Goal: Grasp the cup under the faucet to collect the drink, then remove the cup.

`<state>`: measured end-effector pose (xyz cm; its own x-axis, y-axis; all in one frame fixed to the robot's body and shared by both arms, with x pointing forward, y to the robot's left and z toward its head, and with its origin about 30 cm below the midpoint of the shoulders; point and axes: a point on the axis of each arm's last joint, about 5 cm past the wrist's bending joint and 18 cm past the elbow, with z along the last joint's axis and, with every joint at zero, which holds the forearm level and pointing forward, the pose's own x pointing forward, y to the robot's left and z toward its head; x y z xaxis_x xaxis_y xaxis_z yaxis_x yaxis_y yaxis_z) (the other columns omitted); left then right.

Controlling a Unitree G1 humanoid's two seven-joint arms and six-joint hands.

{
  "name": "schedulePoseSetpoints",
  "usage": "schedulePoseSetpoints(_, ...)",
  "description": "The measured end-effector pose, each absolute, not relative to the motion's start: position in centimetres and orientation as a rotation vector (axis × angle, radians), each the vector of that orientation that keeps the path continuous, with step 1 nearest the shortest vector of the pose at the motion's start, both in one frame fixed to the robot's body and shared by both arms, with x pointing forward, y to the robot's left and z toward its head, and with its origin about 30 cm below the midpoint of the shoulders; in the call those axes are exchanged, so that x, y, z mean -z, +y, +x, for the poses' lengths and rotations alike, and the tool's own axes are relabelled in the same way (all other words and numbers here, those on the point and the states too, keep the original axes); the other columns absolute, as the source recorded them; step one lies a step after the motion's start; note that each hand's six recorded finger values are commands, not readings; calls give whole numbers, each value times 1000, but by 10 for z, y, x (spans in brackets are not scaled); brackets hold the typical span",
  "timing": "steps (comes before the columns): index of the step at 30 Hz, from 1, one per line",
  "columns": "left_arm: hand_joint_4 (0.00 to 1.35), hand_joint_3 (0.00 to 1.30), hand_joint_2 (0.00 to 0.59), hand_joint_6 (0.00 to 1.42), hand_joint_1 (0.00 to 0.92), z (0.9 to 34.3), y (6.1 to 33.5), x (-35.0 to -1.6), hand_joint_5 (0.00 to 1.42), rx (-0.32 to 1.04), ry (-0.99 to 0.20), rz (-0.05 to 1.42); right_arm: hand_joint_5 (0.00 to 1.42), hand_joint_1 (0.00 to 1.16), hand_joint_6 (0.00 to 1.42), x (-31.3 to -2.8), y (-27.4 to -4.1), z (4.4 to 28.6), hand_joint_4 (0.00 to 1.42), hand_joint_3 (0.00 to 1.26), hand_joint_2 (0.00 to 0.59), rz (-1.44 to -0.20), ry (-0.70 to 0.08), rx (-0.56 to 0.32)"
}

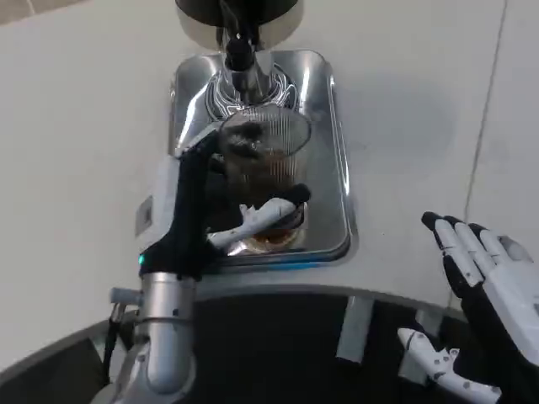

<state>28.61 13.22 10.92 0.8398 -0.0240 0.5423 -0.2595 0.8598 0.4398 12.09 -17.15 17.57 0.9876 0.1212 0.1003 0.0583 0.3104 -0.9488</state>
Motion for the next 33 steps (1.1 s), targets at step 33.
schedulePoseSetpoints(33, 1165, 1211, 95, 1424, 771, 234, 159, -106, 1297, -224, -619, 479, 0, 204, 0, -180, -167, 129, 0, 0, 462, -1271, -278, -70)
